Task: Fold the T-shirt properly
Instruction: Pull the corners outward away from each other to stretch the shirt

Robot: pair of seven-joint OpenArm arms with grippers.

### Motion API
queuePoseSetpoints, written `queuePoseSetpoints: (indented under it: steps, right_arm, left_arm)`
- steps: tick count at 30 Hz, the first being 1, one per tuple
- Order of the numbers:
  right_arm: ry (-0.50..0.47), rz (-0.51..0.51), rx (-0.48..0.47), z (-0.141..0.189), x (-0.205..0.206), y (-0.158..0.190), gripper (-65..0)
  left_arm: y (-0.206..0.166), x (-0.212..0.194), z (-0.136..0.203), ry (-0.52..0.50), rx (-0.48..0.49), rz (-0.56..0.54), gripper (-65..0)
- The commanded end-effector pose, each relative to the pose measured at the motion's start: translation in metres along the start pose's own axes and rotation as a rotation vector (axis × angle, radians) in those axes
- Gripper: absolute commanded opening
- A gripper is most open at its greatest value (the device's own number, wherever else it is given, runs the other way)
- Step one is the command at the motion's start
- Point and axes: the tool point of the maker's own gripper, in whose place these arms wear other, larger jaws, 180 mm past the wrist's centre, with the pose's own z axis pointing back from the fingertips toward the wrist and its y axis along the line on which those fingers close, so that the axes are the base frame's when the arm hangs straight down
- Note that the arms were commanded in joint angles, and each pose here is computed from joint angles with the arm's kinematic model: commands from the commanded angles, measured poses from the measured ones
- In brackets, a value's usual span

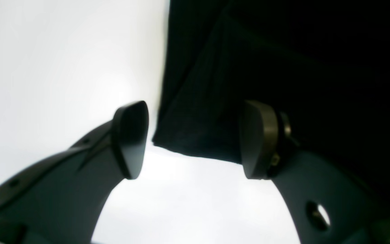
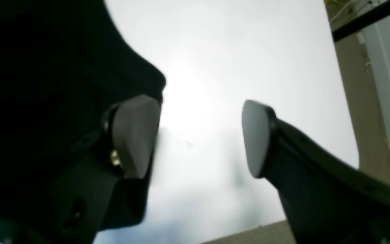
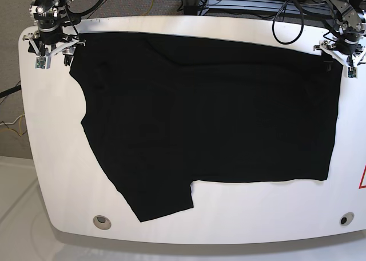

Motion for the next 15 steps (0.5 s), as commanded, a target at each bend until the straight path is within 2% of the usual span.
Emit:
queuePoseSetpoints:
  steps: [1,15]
  right_arm:
    - [-0.051,0.008,-0.018,0.0024,0.0162,-0.0063,-24.9]
    - [-0.051,0.007,-0.018,0.0020,0.0163,-0.0061,-24.9]
  left_arm:
    - [0.0099,0.0189,0.0057,-0.056,0.028,-0.019,-25.8]
    - [0.0062,0.0279,0.0025,-0.080,0.024,-0.005,-25.8]
